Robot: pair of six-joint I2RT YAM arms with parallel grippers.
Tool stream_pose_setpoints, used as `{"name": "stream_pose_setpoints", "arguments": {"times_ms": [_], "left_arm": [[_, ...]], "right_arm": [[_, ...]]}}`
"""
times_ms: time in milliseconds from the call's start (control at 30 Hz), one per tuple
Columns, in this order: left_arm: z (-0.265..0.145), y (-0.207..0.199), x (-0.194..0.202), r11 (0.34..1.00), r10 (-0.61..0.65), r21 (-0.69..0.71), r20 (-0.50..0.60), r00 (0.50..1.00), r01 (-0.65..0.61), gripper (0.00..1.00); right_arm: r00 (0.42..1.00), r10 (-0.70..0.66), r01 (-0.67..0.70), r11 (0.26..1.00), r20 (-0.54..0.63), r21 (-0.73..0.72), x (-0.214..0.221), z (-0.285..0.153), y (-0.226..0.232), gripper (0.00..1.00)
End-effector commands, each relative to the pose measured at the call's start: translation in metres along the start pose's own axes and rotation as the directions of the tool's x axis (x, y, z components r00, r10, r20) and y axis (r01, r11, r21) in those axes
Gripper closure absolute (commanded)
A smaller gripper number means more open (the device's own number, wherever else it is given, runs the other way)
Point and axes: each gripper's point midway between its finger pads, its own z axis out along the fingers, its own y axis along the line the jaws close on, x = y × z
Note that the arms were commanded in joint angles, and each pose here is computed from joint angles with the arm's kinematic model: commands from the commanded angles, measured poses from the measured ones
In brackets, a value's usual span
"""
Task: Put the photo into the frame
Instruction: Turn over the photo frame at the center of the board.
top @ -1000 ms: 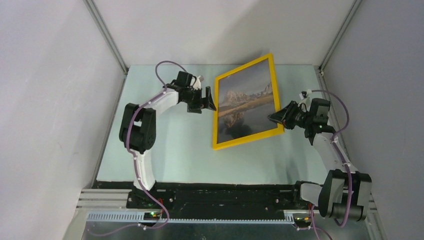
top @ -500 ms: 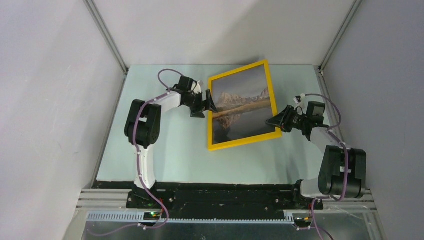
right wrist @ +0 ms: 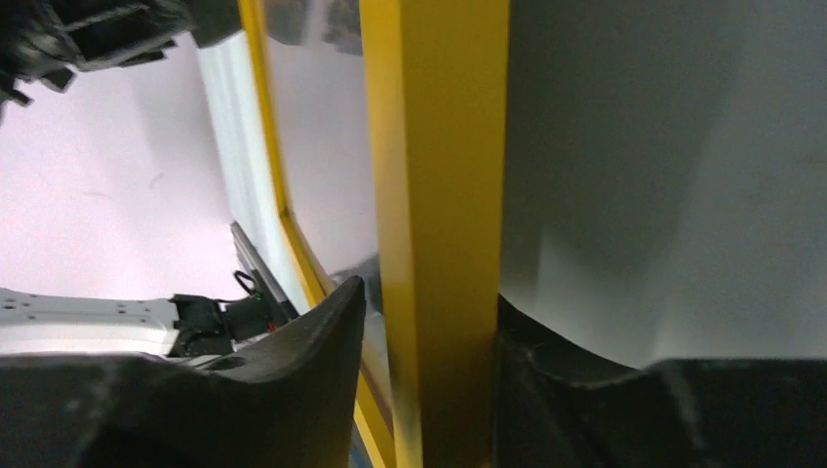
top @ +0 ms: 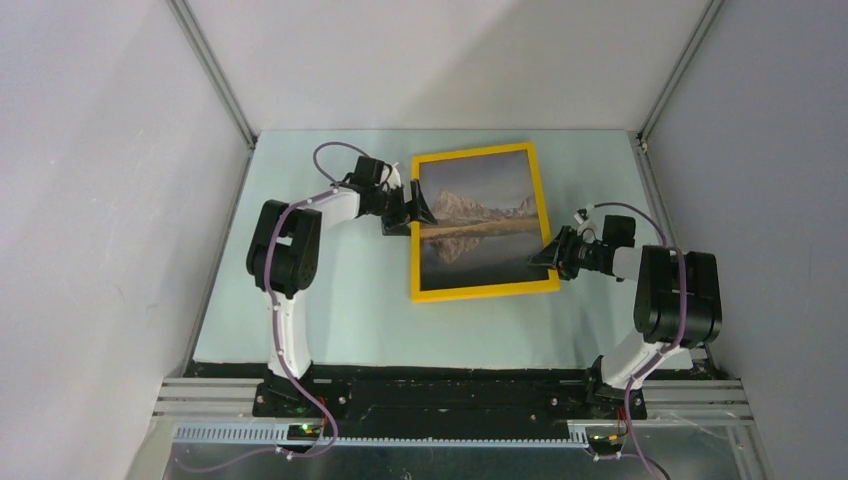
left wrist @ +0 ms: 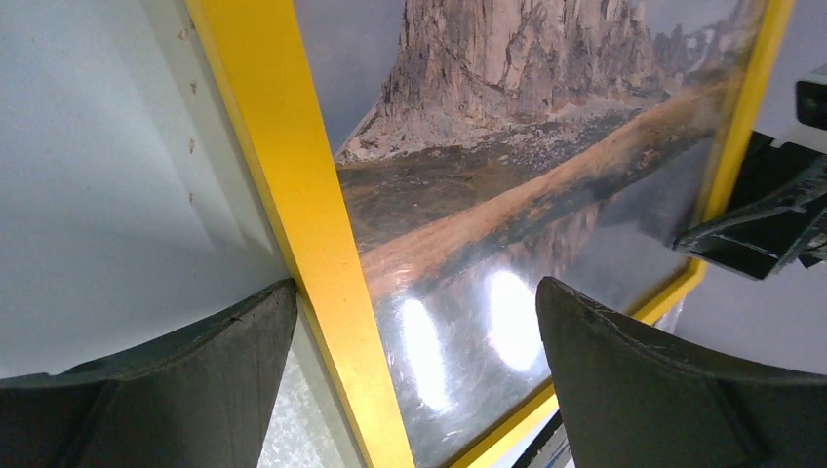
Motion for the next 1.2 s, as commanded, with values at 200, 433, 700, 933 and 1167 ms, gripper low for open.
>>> {"name": "stream_pose_setpoints", "arguments": {"times_ms": [200,433,700,933,1167], "left_arm": [[-0.008,0.018,0.010,0.995,-0.003,-0.103,0.017,1.000,0.005,0.00],[-0.012,0.026,0.010,0.988,0.014,-0.151,0.038,0.999,-0.008,0.00],[-0.021,0.029,0.007,0.981,0.043,-0.190,0.061,0.997,-0.031,0.00],[-0.028,0.028,0.004,0.976,0.070,-0.211,0.076,0.995,-0.053,0.00],[-0.029,0.029,0.003,0.974,0.081,-0.219,0.079,0.994,-0.062,0.00]], "right_arm": [[0.998,-0.033,0.034,0.999,-0.048,0.030,-0.004,0.012,-0.014,0.38],[0.996,-0.043,0.050,0.995,-0.079,0.083,0.000,0.016,-0.014,0.29],[0.989,-0.092,0.111,0.981,-0.118,0.157,0.006,0.019,-0.013,0.19],[0.984,-0.120,0.146,0.966,-0.130,0.214,0.008,0.017,-0.017,0.12],[0.979,-0.156,0.185,0.947,-0.127,0.262,0.006,0.008,-0.014,0.06]]}}
